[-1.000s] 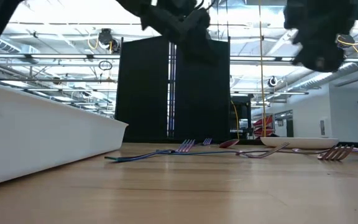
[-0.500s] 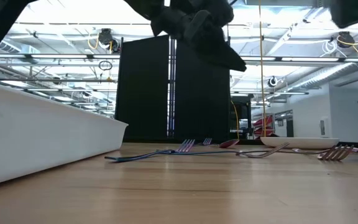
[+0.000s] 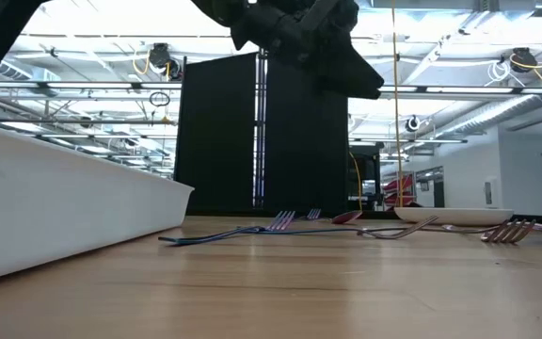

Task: Sort silverware
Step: Put the bottom right iridescent spoon into the cutlery tray

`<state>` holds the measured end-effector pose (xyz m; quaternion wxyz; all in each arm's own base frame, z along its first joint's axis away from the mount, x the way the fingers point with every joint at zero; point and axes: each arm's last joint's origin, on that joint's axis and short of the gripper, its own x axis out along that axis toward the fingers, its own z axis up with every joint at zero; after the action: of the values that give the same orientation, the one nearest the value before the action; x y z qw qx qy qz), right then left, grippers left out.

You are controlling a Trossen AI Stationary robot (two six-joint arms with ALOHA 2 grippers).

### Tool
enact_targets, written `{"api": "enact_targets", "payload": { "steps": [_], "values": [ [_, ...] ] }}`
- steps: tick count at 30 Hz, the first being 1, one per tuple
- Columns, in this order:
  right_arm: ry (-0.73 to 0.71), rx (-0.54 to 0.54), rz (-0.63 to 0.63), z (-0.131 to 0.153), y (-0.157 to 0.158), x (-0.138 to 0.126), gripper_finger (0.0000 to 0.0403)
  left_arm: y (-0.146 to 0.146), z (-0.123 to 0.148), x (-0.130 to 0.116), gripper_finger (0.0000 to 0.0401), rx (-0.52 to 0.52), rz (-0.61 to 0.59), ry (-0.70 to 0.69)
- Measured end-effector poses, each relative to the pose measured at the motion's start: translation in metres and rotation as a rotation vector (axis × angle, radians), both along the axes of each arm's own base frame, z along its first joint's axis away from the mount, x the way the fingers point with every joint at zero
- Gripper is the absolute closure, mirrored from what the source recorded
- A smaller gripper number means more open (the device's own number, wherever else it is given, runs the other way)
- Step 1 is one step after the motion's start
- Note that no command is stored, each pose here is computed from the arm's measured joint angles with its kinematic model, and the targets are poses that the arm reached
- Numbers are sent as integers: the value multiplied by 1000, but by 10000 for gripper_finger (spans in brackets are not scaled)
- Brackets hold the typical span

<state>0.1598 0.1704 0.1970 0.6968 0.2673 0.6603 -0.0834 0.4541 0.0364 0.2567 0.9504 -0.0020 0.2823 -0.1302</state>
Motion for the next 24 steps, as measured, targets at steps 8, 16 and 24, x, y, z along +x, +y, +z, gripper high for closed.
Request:
{"api": "enact_targets", "payload": {
  "steps": [8, 16, 24],
  "values": [
    [64, -49, 73, -29, 23, -2, 277, -9, 0, 1, 257, -10, 4, 2],
    [78, -50, 84, -44, 33, 0, 277, -20, 0, 2, 257, -19, 8, 10],
    [119, -91, 98, -63, 39, 3, 278, -21, 0, 2, 257, -18, 8, 13]
  ]
}}
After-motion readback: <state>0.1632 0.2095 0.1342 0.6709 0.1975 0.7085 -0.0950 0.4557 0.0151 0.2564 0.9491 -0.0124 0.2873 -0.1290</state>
